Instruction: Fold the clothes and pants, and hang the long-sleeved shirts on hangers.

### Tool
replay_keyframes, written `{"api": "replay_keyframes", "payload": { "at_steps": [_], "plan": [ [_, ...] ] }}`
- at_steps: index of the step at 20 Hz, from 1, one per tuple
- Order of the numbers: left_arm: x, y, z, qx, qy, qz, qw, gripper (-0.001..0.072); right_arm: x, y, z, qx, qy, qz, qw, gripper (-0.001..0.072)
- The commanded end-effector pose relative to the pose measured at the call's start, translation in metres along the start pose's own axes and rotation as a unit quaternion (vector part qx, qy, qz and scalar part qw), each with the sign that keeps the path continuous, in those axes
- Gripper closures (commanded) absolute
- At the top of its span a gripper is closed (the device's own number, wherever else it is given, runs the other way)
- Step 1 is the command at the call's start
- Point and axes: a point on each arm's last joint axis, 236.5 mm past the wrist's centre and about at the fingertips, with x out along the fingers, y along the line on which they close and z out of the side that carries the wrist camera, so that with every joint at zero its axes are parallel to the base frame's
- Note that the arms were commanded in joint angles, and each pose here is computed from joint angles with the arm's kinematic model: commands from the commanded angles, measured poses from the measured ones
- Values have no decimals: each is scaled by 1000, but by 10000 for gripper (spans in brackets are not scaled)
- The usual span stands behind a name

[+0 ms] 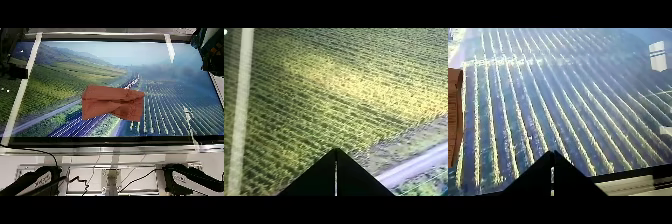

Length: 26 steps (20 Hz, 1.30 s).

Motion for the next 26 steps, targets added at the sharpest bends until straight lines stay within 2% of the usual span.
{"api": "replay_keyframes", "payload": {
  "at_steps": [1, 9, 15, 19, 22, 26],
  "plan": [
    [1, 0, -1, 0, 1, 0, 1000, 701, 1, 0, -1, -1, 2, 0, 1000, 691],
    [1, 0, -1, 1, 2, 0, 1000, 701, 1, 1, -1, -1, 2, 0, 1000, 692],
    [1, -1, -1, 0, 2, -2, 1000, 701, -4, 3, 50, -3, -105, 6, 994, 692],
    [-1, -30, 4, -29, -8, -64, 998, 701, -9, 6, 77, -4, -162, 9, 987, 691],
    [-4, -49, 9, -47, -14, -104, 993, 701, 24, 12, 45, -15, -88, 8, 996, 691],
    [-2, -51, 6, -47, -7, -108, 993, 700, 117, 38, -40, -77, 44, 23, 996, 692]
  ]
}}
